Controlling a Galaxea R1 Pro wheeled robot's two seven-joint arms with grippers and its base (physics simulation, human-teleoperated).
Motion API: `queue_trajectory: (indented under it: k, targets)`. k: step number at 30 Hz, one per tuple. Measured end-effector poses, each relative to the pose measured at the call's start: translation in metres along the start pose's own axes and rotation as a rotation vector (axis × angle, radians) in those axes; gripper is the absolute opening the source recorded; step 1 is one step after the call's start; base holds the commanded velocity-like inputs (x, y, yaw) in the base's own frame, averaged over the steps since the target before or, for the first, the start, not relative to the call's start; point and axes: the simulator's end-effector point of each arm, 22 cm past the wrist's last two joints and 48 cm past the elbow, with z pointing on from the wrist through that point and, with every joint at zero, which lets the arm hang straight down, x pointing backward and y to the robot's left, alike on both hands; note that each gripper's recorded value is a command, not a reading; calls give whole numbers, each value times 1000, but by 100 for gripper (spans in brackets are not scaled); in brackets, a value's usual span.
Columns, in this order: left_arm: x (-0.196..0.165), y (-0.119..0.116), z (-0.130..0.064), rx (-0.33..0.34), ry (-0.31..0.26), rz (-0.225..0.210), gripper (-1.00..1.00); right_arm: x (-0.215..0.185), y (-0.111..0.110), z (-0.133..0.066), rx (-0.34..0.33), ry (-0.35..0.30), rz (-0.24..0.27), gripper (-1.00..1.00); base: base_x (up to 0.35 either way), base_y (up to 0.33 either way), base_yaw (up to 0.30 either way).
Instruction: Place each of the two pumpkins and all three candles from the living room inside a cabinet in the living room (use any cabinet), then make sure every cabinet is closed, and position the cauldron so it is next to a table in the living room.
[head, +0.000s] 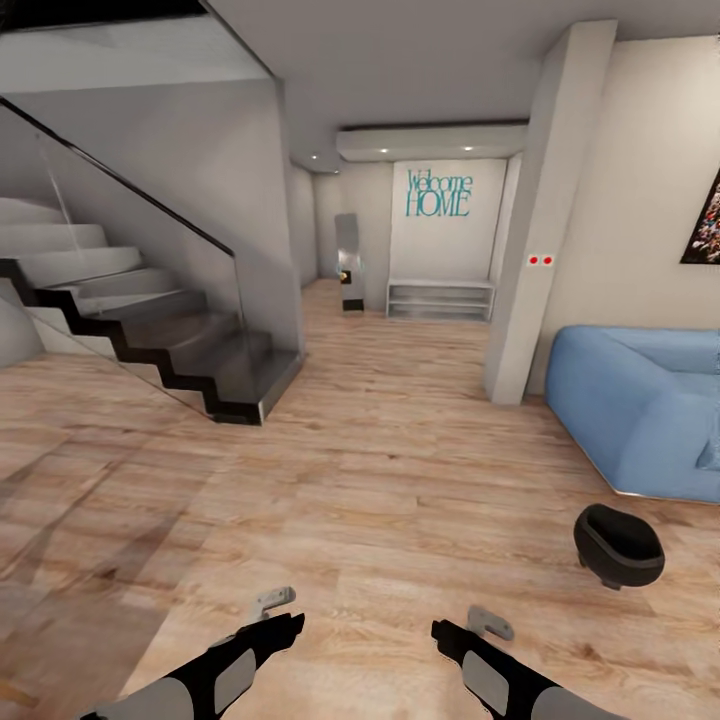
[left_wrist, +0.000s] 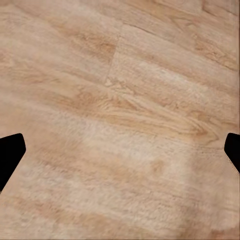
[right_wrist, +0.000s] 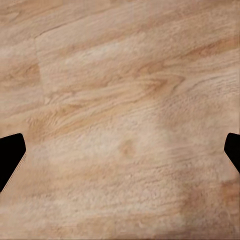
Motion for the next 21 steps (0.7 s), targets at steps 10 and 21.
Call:
queue_trajectory:
  k: [10, 21]
  targets:
    - [0, 0, 0, 0, 0, 0, 100, 0, 0, 0, -2, 1, 0, 100, 337, 0, -259]
    - [0, 0, 0, 0, 0, 0, 100, 0, 0, 0, -2, -1, -3, 100, 337, 0, -29]
